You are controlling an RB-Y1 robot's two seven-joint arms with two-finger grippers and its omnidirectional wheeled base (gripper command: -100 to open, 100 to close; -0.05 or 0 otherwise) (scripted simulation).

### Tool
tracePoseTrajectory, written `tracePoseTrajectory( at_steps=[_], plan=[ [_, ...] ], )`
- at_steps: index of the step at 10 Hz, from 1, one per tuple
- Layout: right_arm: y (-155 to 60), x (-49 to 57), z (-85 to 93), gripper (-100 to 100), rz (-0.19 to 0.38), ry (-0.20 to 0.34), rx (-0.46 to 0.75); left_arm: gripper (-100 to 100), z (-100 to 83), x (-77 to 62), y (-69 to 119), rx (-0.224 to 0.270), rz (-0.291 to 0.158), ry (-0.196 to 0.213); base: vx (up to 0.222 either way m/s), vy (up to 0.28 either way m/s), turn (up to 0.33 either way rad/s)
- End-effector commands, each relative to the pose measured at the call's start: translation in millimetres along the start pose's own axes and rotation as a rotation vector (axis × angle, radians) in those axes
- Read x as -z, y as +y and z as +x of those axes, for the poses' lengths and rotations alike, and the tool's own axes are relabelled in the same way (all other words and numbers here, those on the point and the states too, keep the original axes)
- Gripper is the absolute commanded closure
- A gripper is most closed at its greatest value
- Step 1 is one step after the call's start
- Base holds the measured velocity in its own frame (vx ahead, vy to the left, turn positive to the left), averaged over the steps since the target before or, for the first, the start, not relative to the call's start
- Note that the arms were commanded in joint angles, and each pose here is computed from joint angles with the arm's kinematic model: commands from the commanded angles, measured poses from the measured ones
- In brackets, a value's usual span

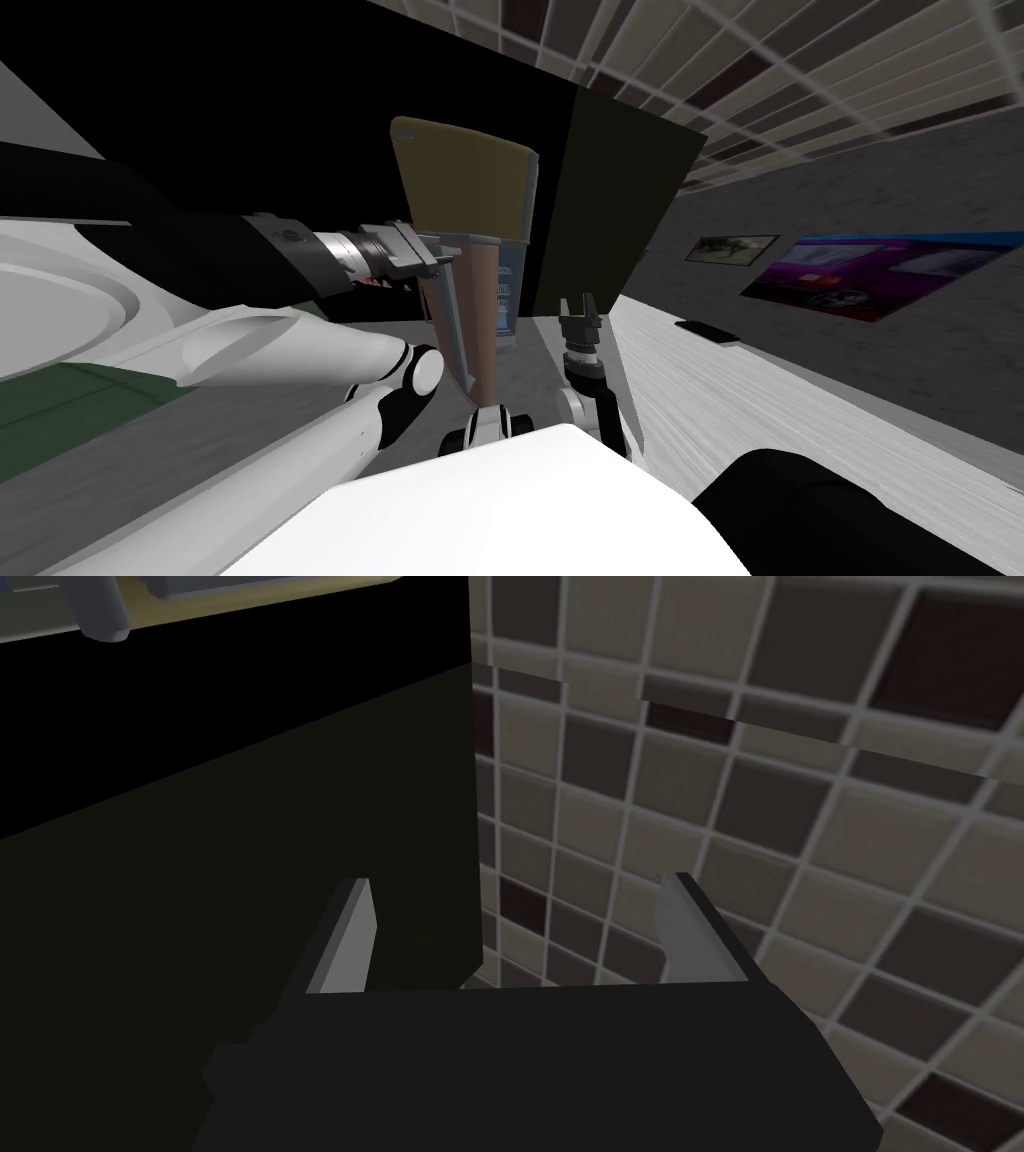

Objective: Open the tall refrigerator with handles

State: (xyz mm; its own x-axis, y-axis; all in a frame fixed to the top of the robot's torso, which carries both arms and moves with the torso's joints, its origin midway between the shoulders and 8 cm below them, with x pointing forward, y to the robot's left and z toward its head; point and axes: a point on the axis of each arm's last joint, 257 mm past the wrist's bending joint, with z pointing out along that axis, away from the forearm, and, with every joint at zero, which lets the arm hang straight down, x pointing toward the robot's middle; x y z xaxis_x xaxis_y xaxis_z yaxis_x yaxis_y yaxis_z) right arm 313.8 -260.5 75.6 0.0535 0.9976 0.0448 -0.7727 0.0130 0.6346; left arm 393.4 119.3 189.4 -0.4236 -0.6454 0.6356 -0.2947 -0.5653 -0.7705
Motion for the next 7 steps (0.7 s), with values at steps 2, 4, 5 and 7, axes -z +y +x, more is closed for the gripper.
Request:
tracePoseTrajectory(
  at_steps=[2,4,5,7],
  plan=[
    [0.0,0.0,0.0,0,0.0,0.0,0.0,100,5.0,3.9,4.6,0.004,-0.026,0.034,-0.05,0.252,-0.138],
    [0.0,0.0,0.0,0,0.0,0.0,0.0,100,6.7,8.0,7.7,0.015,-0.046,0.054,-0.063,0.271,-0.14],
    [0.0,0.0,0.0,0,0.0,0.0,0.0,100,9.8,8.3,10.3,0.008,-0.057,0.066,-0.081,0.247,-0.061],
    [0.0,0.0,0.0,0,0.0,0.0,0.0,100,11.7,13.0,14.5,0.019,-0.082,0.085,-0.085,0.272,-0.141]
  ],
)
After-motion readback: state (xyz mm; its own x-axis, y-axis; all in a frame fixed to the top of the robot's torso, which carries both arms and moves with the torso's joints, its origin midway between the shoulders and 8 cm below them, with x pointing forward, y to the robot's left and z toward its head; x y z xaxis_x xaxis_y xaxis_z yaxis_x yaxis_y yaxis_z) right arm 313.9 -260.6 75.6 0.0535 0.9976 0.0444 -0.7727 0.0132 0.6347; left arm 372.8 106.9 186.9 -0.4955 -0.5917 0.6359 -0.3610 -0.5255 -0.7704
